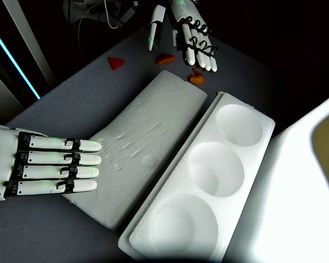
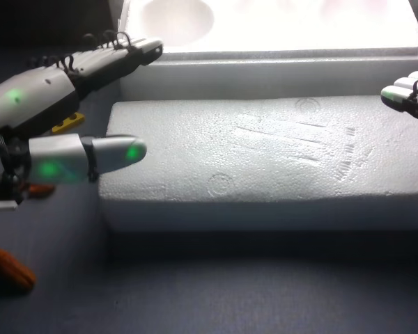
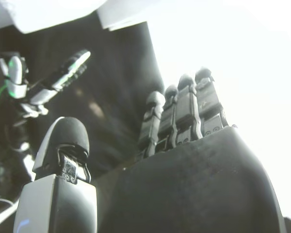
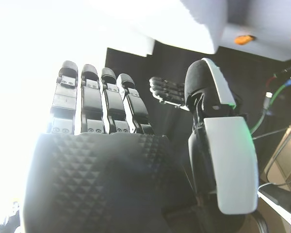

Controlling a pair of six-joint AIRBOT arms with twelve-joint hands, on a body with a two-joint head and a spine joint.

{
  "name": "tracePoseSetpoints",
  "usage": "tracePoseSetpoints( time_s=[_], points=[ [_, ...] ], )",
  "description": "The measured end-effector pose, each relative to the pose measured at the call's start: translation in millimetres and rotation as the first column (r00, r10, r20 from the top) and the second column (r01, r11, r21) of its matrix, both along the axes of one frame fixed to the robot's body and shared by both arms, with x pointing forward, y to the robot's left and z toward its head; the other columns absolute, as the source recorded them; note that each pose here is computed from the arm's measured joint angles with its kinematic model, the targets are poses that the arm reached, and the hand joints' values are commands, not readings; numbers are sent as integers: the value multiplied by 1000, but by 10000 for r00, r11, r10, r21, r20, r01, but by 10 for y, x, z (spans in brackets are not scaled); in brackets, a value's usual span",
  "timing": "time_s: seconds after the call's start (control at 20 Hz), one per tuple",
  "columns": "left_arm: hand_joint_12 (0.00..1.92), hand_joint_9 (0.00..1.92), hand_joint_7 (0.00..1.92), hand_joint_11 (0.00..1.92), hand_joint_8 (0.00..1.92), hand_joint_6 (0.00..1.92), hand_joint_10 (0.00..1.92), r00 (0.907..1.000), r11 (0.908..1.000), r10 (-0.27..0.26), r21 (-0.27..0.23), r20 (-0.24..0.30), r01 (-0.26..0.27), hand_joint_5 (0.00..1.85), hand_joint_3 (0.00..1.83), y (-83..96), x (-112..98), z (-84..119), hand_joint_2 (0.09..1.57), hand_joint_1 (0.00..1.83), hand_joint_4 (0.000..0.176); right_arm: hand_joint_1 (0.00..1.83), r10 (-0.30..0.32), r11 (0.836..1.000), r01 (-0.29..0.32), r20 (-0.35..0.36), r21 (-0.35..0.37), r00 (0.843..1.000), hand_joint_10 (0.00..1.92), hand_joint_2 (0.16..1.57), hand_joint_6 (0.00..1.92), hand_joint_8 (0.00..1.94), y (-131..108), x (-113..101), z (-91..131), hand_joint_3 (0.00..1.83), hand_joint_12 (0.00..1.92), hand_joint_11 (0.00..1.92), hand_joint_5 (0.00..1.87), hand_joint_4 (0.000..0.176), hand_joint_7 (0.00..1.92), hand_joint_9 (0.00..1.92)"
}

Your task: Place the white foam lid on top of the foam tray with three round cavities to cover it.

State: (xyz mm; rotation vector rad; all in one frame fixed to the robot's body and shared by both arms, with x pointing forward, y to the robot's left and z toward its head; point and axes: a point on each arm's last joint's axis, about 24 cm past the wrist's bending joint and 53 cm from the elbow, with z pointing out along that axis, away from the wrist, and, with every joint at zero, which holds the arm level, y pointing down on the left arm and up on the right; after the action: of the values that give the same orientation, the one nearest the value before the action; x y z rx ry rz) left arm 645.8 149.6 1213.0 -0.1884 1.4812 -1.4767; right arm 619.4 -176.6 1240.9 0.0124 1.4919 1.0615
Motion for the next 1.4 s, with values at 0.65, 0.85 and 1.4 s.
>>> tracePoseSetpoints(
  time_s=[0.65, 0.85, 1.4],
  points=[
    [0, 0, 0, 0, 0, 0, 0, 9707, 9791, 1969, -235, -1379, -2020, 0, 0, 570, -58, -461, 1015, 412, 2, 570, -2194, 9749, 2223, -1115, 141, 9693, 0, 1175, 0, 0, -560, -71, -381, 0, 24, 36, 0, 0, 0, 0],
    [0, 0, 0, 0, 0, 0, 0, 9498, 9674, 2441, -193, -1955, -2526, 0, 0, 716, -104, -661, 944, 447, 27, 518, -3118, 9488, 3157, -1507, 21, 9381, 0, 1113, 0, 0, -867, -130, -566, 2, 717, 0, 0, 0, 0, 0],
    [0, 0, 0, 0, 0, 0, 0, 9217, 9545, 2824, -178, -2659, -2976, 0, 0, 759, -71, -945, 914, 494, 0, 559, -3296, 9390, 3420, -1871, 374, 9254, 0, 1109, 0, 0, -904, -35, -698, 1, 871, 0, 0, 0, 0, 0]
  ],
)
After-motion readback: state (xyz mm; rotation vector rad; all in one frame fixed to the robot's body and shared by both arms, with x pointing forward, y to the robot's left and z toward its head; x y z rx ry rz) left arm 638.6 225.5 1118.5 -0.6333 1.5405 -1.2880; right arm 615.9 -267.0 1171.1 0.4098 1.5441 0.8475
